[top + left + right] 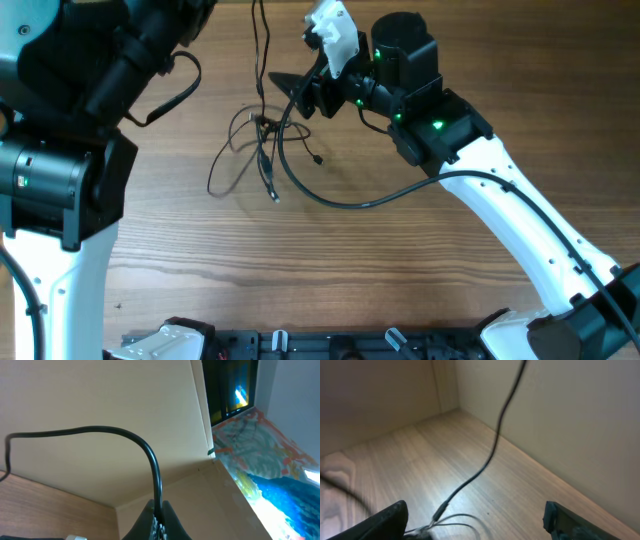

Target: Untangle cables

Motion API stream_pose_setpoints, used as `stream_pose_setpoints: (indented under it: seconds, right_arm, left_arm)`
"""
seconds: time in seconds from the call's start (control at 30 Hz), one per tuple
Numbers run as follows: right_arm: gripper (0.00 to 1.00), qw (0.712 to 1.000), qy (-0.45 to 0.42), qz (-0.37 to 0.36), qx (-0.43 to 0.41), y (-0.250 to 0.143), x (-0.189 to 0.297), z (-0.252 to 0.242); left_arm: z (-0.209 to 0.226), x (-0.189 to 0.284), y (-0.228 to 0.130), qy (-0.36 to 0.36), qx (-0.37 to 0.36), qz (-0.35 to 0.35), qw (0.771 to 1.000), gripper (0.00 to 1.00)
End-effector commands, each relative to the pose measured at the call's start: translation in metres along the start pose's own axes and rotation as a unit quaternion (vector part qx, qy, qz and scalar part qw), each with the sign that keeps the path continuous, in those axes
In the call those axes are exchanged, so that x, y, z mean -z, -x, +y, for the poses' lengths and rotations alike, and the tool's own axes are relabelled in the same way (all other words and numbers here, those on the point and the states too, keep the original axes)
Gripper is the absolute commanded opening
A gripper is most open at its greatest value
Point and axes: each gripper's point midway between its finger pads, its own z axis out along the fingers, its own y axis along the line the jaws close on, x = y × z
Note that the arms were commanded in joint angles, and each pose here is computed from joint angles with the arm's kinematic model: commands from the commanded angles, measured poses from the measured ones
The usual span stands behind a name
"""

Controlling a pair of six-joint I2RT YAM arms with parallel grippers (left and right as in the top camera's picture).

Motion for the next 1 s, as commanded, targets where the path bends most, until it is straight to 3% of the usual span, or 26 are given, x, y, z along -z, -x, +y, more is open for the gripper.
stream_pose_setpoints:
  seconds: [0.0,0.2,0.33,0.57,0.7,0.97]
  right_arm:
    - [0.83,0.999,-0.006,0.005,-0.043,-0.009,-0.014,-0.003]
    - [0.86,0.998,0.022,0.006,-0.053,-0.012,-0.025,0.015]
    - [0.89,0.998,0.021,0.008,-0.051,-0.013,-0.025,0.015]
    - [0.89,0.996,0.062,0.026,-0.051,-0.021,-0.027,0.040]
    - [0.98,0.996,0.075,0.024,-0.050,-0.019,-0.029,0.054]
    - [0.98,0.995,0.092,-0.006,-0.029,-0.004,-0.034,0.074]
  left_arm:
    - [-0.015,0.010,0.006,-0.018,-0.011,-0.011,1.000,0.04]
    - [-0.013,0.013,0.013,-0.007,-0.036,-0.033,0.999,0.04]
    - [0.011,0.016,0.026,0.054,-0.055,-0.074,0.994,0.04]
    - [0.016,0.027,0.065,0.059,-0.062,-0.132,0.988,0.04]
    - [0.018,0.029,0.069,0.063,-0.062,-0.138,0.986,0.04]
    - [0.013,0.026,0.061,0.045,-0.052,-0.115,0.991,0.04]
